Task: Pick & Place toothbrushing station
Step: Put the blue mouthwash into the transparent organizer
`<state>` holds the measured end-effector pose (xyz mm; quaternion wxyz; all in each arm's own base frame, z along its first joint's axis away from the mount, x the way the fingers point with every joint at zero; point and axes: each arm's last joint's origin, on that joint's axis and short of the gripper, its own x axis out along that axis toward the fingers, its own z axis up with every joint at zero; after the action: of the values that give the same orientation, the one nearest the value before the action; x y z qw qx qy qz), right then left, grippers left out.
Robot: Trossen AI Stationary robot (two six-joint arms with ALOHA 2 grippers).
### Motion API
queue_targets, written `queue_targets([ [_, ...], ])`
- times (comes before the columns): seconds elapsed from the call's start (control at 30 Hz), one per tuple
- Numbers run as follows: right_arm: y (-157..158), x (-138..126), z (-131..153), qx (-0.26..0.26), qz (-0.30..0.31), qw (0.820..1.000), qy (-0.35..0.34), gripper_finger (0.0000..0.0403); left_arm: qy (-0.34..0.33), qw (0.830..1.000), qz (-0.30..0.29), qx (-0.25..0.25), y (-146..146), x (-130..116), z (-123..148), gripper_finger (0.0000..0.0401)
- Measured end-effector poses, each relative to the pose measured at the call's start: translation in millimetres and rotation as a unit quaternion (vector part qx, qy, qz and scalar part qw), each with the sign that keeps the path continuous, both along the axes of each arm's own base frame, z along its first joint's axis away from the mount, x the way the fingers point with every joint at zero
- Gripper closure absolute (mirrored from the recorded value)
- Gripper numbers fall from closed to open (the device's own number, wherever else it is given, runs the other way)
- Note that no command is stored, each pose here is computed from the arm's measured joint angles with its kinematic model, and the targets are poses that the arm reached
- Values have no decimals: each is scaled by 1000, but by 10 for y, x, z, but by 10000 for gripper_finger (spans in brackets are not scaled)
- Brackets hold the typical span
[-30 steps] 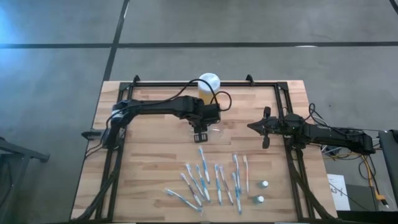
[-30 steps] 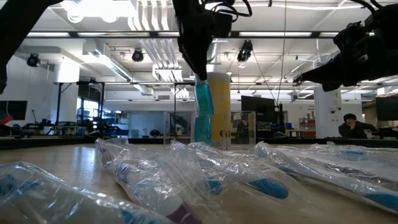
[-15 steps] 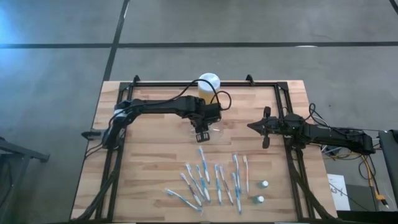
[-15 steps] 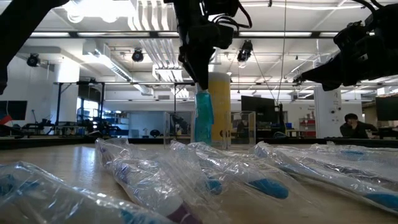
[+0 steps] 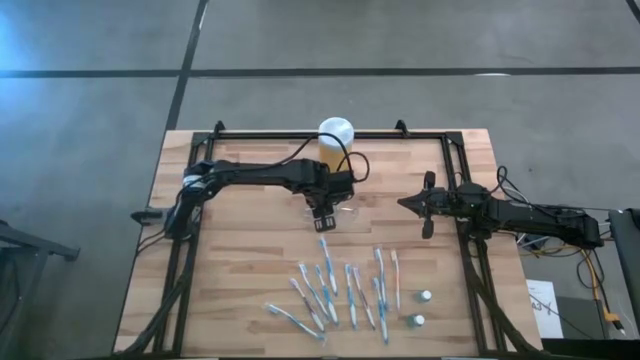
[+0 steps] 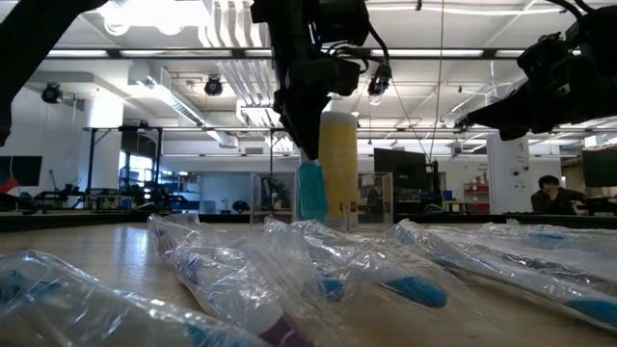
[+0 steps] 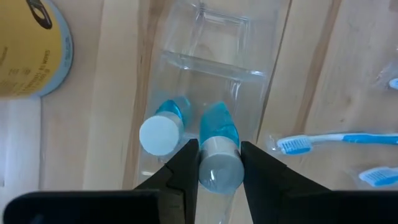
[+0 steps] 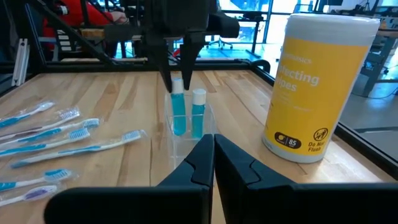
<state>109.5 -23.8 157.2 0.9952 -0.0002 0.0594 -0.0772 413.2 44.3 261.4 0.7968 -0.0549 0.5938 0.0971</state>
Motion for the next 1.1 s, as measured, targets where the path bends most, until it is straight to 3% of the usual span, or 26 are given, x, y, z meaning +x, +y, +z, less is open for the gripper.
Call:
queue_targets([
  [1.1,0,0,0,-4,0,1000,1,394,19,1000,-14,3,23,-41,-190,297],
])
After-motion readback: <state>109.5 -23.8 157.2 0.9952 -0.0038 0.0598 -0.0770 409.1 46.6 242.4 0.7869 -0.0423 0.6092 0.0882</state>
